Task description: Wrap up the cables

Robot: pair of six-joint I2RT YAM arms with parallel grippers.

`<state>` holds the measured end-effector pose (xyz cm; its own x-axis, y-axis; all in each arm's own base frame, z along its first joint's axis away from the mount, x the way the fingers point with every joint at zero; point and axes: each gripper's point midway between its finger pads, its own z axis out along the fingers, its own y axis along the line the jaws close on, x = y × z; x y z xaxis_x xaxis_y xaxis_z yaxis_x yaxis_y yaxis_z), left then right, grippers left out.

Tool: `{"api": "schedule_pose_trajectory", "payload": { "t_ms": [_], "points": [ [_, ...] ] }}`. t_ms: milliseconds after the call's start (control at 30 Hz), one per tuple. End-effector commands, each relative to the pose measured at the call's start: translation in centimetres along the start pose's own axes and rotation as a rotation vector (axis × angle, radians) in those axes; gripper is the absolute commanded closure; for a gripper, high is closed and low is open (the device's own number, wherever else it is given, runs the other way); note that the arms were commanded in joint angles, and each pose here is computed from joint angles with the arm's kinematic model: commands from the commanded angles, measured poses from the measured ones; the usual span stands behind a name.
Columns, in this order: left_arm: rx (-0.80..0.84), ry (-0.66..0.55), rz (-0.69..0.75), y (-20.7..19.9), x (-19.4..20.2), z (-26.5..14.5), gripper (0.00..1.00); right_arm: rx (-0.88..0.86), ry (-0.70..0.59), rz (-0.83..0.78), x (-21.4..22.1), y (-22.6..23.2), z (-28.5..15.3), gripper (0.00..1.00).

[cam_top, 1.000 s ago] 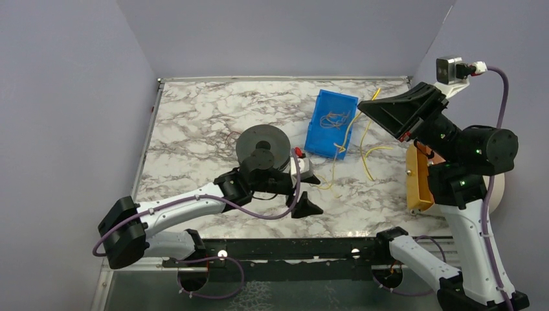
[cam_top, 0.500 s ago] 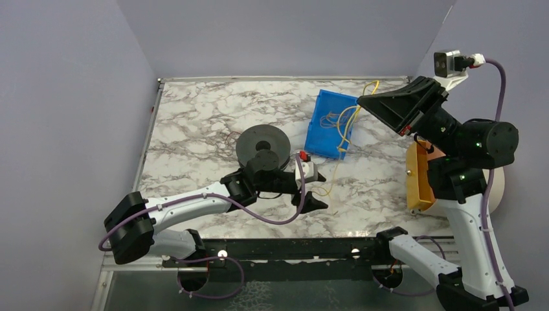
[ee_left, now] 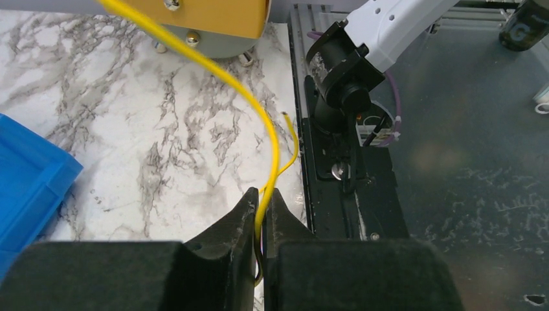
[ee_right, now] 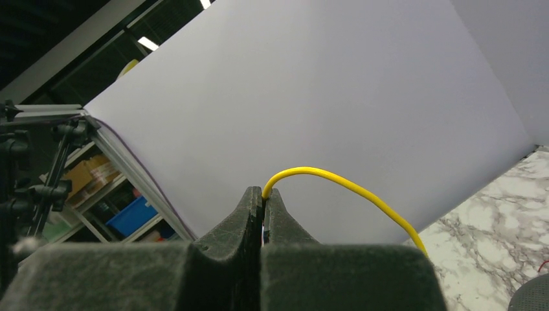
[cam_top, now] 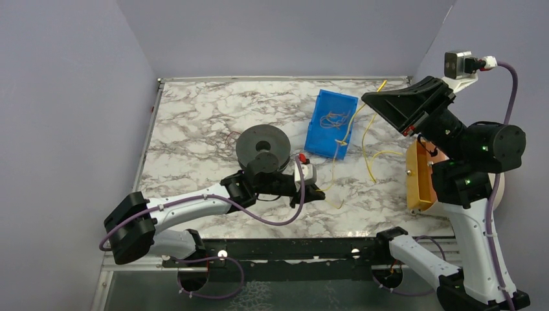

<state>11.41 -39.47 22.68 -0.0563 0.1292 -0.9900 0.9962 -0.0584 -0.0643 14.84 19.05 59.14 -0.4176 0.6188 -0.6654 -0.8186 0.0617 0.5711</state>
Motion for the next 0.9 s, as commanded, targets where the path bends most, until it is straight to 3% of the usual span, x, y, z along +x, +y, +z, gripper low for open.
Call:
{"api": "schedule_pose_trajectory", "payload": {
  "t_ms": [0,167,400,700,867],
  "points": [
    [0.007,-0.028,0.006,-0.6,-1.0,-0.4,1.00,0.043,-0.056,-0.049,-0.9,-0.3,-0.2,0.99],
    [-0.021,-0.024,-0.008,-0.6,-0.9,-1.0,1.00,0.136,-0.074,-0.074,-0.9,-3.2,-0.2,0.99],
    [-0.030,-0.010,-0.047,-1.0,-1.3,-1.8,1.00,0.404,-0.139,-0.134,-0.6,-11.0,-2.1,0.99],
    [-0.095,0.055,-0.126,-1.1,-0.4,-3.5,1.00,0.558,-0.081,-0.166,3.1,-17.2,-5.2,0.99],
    [-0.071,0.061,-0.174,-2.1,-0.6,-3.9,1.00,0.752,-0.091,-0.126,5.5,-21.9,-9.0,0.99]
  ]
}}
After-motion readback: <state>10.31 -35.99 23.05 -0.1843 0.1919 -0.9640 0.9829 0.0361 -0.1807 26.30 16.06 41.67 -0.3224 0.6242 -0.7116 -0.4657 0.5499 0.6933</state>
